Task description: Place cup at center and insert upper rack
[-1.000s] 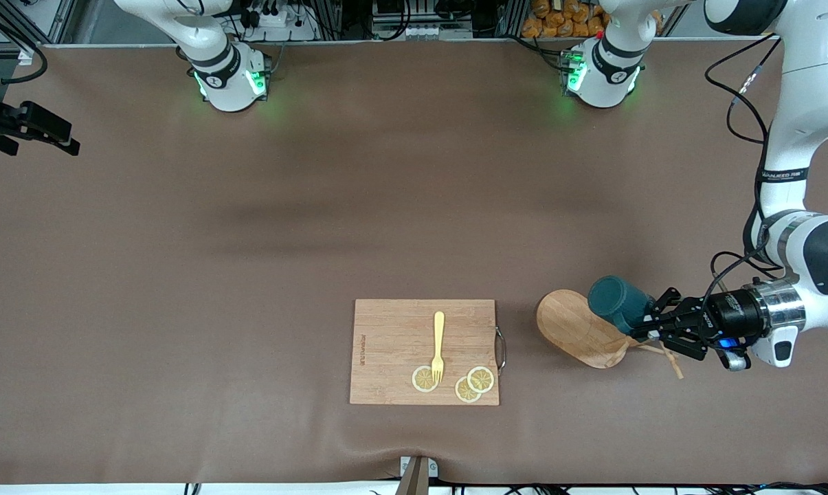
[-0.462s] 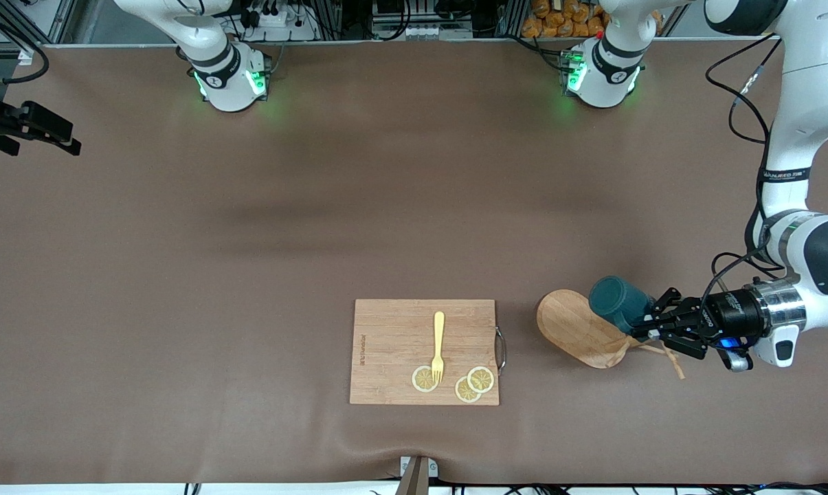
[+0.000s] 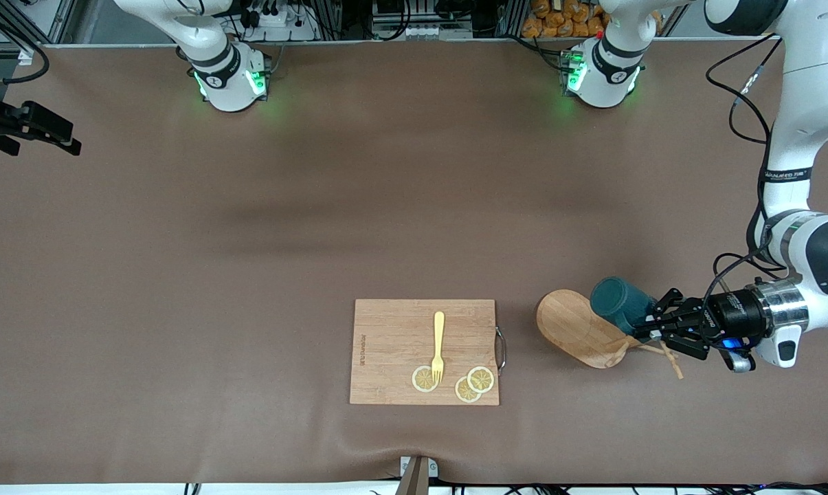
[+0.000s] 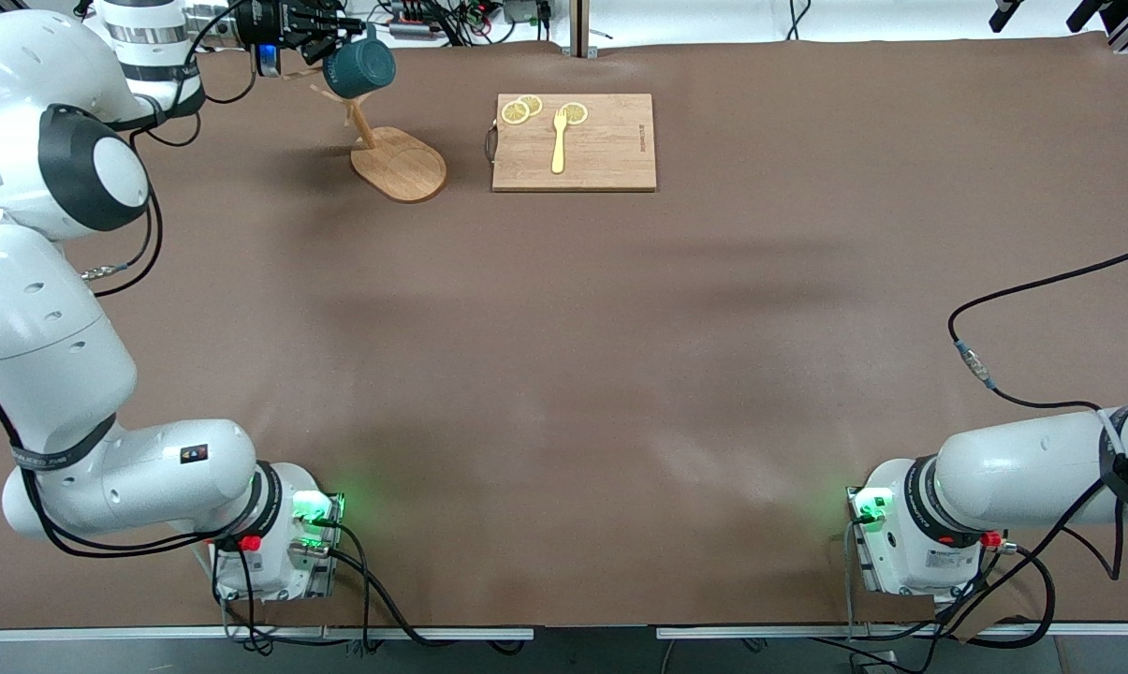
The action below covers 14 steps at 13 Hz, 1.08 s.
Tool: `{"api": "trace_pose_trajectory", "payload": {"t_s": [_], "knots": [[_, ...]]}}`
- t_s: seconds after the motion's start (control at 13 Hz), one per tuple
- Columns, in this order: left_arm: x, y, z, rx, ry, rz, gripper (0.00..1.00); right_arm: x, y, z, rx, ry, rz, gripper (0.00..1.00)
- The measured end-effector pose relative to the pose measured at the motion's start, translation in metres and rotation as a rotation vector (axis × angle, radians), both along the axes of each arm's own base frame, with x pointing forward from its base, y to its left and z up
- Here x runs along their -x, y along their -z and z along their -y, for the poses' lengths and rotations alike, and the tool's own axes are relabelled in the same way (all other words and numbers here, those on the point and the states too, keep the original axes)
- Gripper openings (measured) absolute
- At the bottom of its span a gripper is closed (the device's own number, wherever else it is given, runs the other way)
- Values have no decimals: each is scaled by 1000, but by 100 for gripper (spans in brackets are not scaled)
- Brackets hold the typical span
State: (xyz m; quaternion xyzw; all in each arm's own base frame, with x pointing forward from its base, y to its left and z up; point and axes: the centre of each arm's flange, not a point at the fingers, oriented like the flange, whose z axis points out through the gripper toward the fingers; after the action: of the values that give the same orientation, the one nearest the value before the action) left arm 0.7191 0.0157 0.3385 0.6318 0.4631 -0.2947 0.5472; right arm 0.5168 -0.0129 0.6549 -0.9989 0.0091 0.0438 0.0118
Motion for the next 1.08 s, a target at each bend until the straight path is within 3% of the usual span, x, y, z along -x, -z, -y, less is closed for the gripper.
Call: {"api": "trace_pose_trajectory", "payload": {"t_s": [0.92,1.08], "knots": [[-3,1,-6,0,3,28,5,0,0,0,0,0,0,100],[-3,1,-6,0,4,31,11,0,0,0,0,0,0,100]]}}
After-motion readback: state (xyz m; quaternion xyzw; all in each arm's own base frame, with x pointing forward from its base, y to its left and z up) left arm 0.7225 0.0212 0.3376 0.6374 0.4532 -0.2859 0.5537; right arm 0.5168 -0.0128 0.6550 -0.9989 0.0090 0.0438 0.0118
